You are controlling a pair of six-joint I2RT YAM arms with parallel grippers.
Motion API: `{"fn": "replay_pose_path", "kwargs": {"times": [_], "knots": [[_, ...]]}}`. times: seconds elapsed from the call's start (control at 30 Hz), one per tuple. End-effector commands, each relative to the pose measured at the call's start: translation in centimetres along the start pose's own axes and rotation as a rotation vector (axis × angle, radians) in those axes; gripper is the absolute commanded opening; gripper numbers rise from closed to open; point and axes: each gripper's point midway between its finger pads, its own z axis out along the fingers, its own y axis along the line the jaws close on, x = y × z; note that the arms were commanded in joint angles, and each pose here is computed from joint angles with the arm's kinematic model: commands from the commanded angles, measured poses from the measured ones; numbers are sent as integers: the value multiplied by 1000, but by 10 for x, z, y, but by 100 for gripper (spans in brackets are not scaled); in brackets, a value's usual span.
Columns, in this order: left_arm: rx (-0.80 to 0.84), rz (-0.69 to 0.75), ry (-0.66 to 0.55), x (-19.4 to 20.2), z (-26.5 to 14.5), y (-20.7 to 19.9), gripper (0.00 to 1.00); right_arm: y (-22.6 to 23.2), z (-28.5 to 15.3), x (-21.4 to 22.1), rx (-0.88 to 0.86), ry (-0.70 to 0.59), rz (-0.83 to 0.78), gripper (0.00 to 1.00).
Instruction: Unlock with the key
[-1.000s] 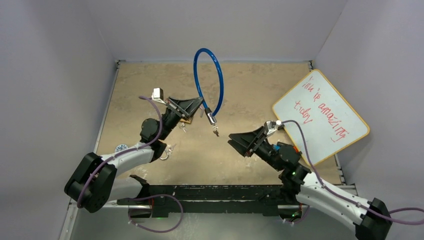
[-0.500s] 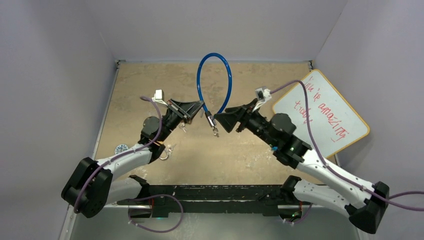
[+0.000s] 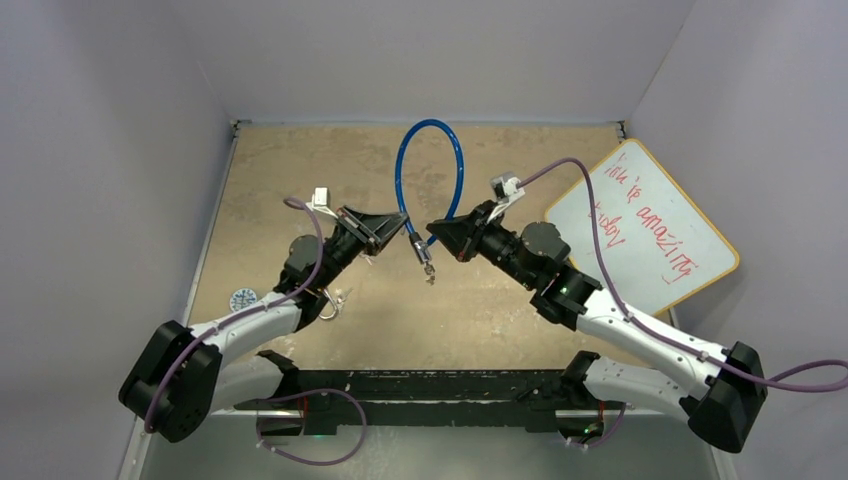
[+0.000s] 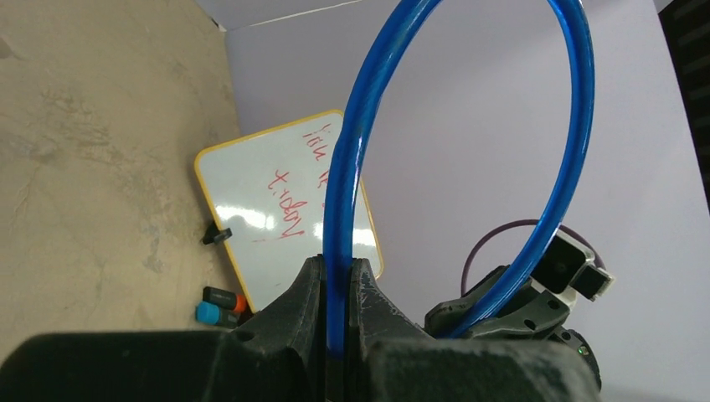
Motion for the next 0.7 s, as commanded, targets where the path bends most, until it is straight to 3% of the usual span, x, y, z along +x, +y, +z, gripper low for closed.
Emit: {"fn": "replay_pose_path", "kwargs": {"times": [0.0, 0.33, 0.5, 0.67], "knots": [[-1, 51, 3, -1, -5, -4, 0, 11, -2, -18, -49, -58, -69, 0], [-329, 390, 70, -7, -16, 57, 0, -37, -15, 2, 204, 47, -98, 0], [-431, 523, 137, -12, -6, 69, 0, -76, -40, 45, 393, 198, -40, 0], [-469, 682, 115, -38, 34, 58, 0, -94, -72, 104, 443, 313, 93, 0]]}}
